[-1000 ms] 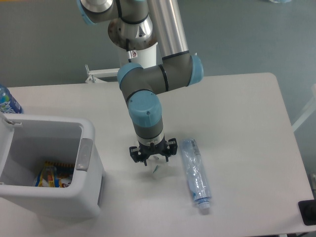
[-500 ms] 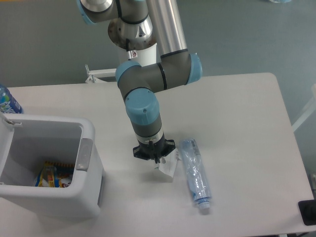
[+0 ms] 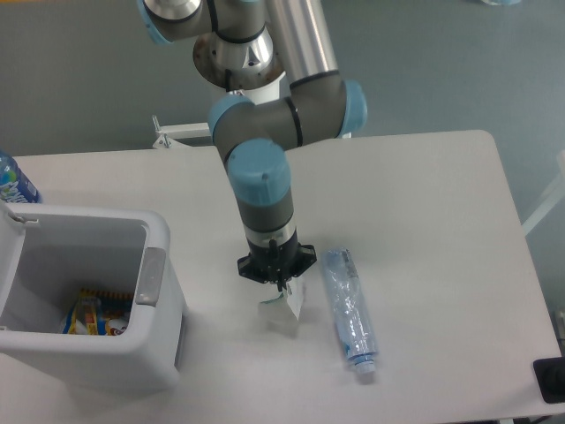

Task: Place the trash in the trash can
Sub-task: 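Lower the gripper and close it on the white paper wrapper, then lift the wrapper and carry it over the white trash bin, then open the gripper to drop the wrapper into the bin, then move the open gripper over the clear plastic water bottle, then lower the gripper around the bottle's cap end and close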

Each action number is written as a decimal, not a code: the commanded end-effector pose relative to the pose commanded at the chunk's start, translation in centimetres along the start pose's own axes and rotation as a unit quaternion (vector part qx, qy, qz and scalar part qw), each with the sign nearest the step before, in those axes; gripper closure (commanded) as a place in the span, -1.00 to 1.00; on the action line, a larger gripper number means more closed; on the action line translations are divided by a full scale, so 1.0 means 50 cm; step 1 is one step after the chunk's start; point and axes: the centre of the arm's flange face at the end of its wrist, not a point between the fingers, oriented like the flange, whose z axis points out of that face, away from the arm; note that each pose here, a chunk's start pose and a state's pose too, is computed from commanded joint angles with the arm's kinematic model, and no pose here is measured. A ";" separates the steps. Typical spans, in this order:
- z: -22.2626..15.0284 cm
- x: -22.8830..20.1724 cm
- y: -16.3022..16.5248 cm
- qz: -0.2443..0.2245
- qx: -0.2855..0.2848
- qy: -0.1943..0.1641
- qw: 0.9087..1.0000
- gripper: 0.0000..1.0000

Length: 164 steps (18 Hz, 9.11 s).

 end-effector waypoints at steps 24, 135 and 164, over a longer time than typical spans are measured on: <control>-0.435 0.131 -0.109 -0.121 0.169 0.244 0.947 1.00; 0.383 -0.224 -0.106 0.083 -0.067 -0.041 0.993 -0.80; 0.370 -0.218 -0.112 0.089 -0.065 -0.052 0.993 -0.11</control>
